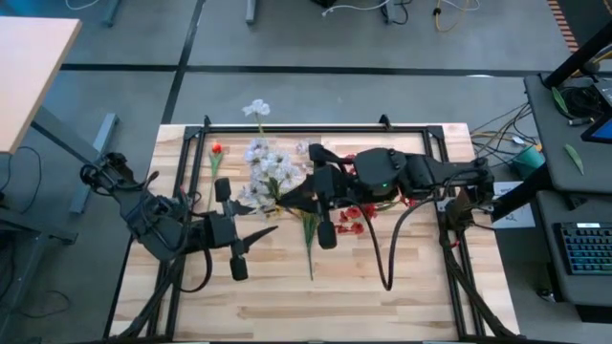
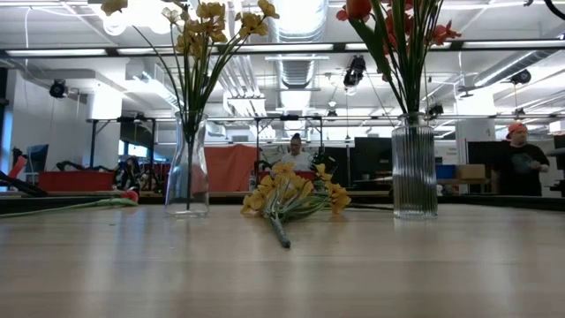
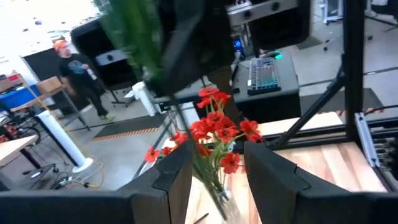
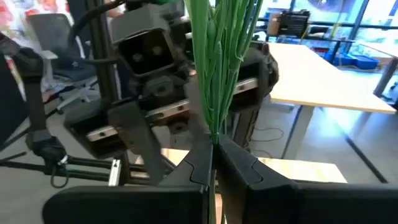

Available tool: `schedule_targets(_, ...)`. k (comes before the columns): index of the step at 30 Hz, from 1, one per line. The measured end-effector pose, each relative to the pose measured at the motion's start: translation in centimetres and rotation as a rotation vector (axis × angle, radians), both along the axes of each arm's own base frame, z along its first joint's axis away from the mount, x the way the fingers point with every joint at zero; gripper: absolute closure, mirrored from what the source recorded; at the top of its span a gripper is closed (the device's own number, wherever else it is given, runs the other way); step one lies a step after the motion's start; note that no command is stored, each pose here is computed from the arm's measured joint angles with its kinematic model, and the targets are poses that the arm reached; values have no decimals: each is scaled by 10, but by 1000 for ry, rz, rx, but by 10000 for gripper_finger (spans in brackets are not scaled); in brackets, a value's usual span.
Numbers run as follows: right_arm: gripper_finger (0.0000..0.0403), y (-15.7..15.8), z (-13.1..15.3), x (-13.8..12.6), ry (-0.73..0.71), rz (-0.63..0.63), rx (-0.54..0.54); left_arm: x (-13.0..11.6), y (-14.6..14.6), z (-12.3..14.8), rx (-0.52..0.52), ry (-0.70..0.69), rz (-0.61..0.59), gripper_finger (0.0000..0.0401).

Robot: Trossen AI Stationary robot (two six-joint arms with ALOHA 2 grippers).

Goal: Sort flowers into vase by color
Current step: Put the right white flower into the left transparent vase

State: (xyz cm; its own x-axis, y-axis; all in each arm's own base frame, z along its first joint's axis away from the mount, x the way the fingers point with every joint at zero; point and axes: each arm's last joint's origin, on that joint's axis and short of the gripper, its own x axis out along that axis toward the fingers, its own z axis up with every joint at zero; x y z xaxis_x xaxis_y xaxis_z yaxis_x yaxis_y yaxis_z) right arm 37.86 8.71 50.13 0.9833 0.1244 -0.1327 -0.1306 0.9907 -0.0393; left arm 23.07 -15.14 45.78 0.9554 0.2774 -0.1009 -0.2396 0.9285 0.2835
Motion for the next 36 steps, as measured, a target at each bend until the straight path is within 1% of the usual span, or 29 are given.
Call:
schedule_targets(2, 394, 2, -1, 2, -1, 12, 3, 0, 0, 1, -7, -9, 1, 268)
schedule_targets(5, 394, 3, -2, 2, 2, 17, 4, 0, 1, 3, -22, -29, 6, 254)
schedule_targets(9, 394, 3, -3, 3, 3, 16, 1, 0, 3, 6, -31, -56, 70, 220)
schedule_targets(11, 394, 3, -2, 3, -3, 19, 0, 0, 6, 7, -25, -59, 84, 203)
schedule_targets(13, 394, 4, -2, 3, -12, 41, -8, 2, 8, 9, -18, -63, 57, 188)
schedule_targets(17, 394, 5, -3, 4, -22, 52, -47, 8, 5, 9, -19, -66, -74, 175)
schedule_targets(20, 394, 5, -5, 5, -19, 59, -63, 10, 4, 9, -11, -71, -89, 175)
schedule_targets(23, 394, 6, -7, 6, -16, 90, -89, 11, 4, 12, -3, -96, -91, 184)
schedule_targets(26, 394, 7, -9, 8, -28, 102, -102, 12, 4, 12, -3, -99, -90, 207)
schedule_targets(30, 391, 7, -10, 11, -53, 101, -97, 12, 5, 12, -1, -95, -78, 253)
schedule_targets(36, 390, 8, -9, 11, -61, 104, -93, 12, 6, 9, 10, -72, -65, 338)
